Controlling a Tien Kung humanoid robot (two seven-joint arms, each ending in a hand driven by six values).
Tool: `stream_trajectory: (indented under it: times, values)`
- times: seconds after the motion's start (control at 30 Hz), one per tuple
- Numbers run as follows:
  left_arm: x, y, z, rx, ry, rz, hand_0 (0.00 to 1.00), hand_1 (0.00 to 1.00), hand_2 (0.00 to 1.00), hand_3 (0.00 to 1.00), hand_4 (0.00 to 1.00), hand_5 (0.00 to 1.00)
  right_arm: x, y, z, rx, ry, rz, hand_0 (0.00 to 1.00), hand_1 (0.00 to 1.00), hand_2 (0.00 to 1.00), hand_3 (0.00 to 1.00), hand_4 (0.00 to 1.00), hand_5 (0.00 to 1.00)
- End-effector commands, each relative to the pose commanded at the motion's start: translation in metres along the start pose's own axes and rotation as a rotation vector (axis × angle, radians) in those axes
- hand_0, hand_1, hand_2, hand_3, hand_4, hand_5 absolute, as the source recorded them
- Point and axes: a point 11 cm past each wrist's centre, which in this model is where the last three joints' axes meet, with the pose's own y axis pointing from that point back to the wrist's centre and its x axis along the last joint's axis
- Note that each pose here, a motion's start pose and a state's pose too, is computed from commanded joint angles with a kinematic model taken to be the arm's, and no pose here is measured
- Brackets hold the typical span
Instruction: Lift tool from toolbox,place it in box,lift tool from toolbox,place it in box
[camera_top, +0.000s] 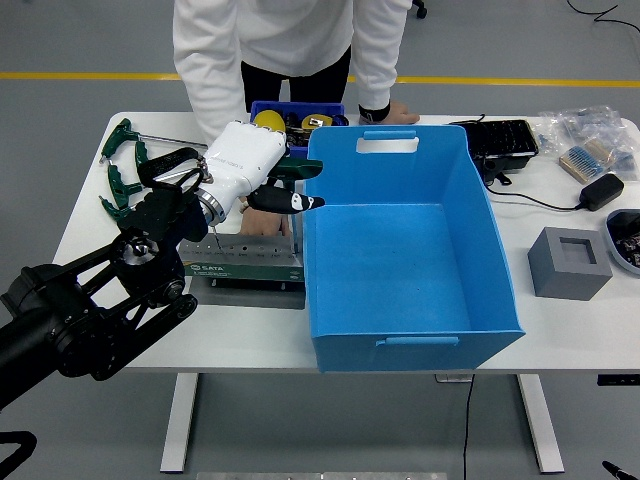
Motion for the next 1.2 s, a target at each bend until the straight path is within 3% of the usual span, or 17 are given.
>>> stream_trajectory:
  times: [0.17, 0.2, 0.37, 0.4, 0.83, 1.2]
  values:
    - [0.003, 0.000, 0.001, -0.003, 0.001, 0.011, 0.159, 0.002, 0.002, 0.002, 0.940, 0.998, 0.000, 0.000, -0.001, 0.001, -0.002, 0.000, 0.774, 0.698, 0.731, 0.704, 0.994, 0.787]
    - [0.004, 0.000, 0.001, -0.003, 0.001, 0.012, 0.162, 0.002, 0.002, 0.002, 0.812, 0.907, 0.000, 0.000, 0.000, 0.001, -0.001, 0.000, 0.774, 0.698, 0.732, 0.704, 0.994, 0.786]
    - [0.007, 0.001, 0.003, -0.015, -0.002, 0.017, 0.162, 0.002, 0.002, 0.002, 0.812, 0.907, -0.001, 0.000, 0.002, -0.004, -0.001, -0.002, 0.774, 0.698, 0.732, 0.704, 0.994, 0.786]
    - [0.008, 0.001, 0.003, -0.020, -0.003, 0.018, 0.163, 0.002, 0.002, 0.002, 0.741, 0.646, -0.001, 0.000, 0.002, -0.005, -0.001, -0.002, 0.774, 0.696, 0.732, 0.705, 0.994, 0.786]
    - [0.029, 0.004, 0.009, -0.068, -0.005, 0.042, 0.162, 0.002, 0.002, 0.007, 0.737, 0.584, -0.002, 0.000, 0.003, -0.006, -0.003, -0.003, 0.774, 0.698, 0.732, 0.704, 0.994, 0.786]
    - [0.065, 0.006, 0.017, -0.125, 0.024, 0.042, 0.162, 0.002, 0.002, 0.014, 0.708, 0.550, 0.000, 0.000, 0.002, -0.005, -0.009, 0.000, 0.775, 0.697, 0.730, 0.704, 0.994, 0.786]
